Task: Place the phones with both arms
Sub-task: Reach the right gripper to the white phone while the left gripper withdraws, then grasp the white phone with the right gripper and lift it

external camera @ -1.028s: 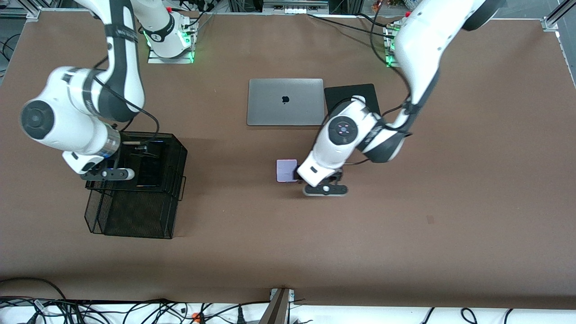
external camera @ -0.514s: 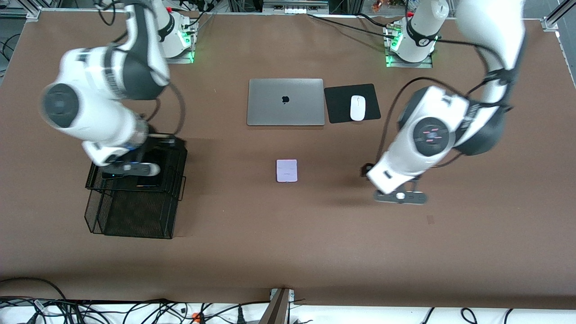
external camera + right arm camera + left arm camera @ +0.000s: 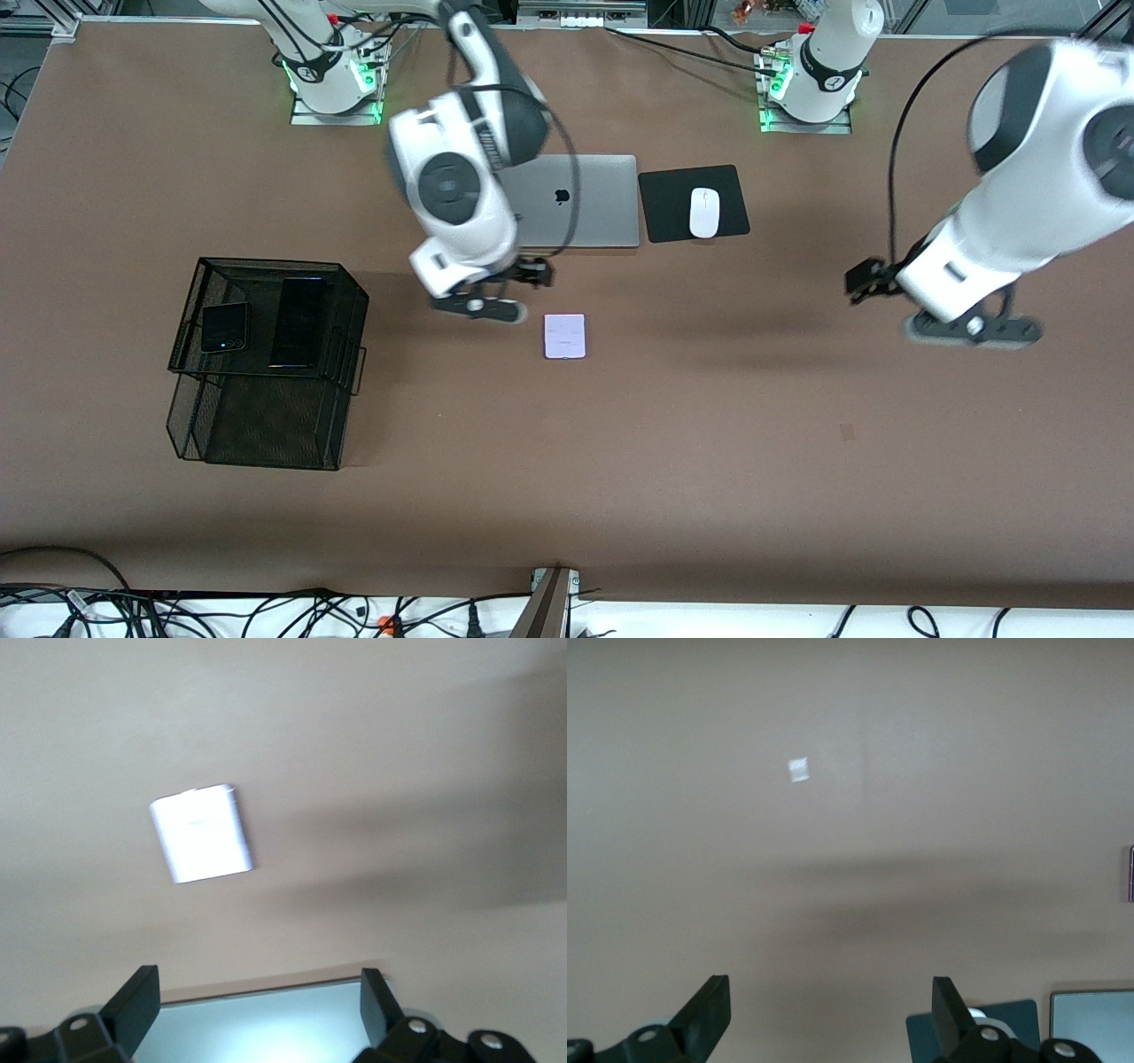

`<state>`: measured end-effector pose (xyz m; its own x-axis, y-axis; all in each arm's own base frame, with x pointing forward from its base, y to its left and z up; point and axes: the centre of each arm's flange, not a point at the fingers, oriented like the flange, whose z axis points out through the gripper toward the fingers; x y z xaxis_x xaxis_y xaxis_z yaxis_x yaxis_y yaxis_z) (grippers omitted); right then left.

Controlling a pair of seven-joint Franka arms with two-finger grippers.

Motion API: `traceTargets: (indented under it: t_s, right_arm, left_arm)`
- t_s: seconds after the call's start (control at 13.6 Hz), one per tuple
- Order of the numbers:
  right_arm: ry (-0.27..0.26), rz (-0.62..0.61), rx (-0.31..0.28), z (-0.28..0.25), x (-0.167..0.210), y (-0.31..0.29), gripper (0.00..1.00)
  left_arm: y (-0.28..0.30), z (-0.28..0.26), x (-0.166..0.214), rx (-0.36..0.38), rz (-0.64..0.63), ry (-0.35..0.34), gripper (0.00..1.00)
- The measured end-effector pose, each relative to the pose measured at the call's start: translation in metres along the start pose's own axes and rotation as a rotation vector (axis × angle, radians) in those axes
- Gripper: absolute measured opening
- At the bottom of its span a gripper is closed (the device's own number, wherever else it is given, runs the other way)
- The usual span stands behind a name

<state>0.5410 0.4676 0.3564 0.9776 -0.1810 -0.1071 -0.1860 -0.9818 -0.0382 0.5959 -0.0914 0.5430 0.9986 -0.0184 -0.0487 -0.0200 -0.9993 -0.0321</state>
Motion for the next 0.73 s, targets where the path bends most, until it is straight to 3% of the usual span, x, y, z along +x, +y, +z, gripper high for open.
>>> traceTargets:
  t_s: [0.44,0.73]
  right_arm:
    - [0.049,-0.007,-0.017,0.087,-0.014,-0.035,1.0]
    - [0.128,-0.014,-0.031,0.14,0.001,-0.034,1.0]
  left_arm:
    - [-0.074,-0.019,-0.062,-0.024,0.015,0.086,1.0]
    - [-0.071,-0.023,-0.074,-0.022,0.038,0.074,1.0]
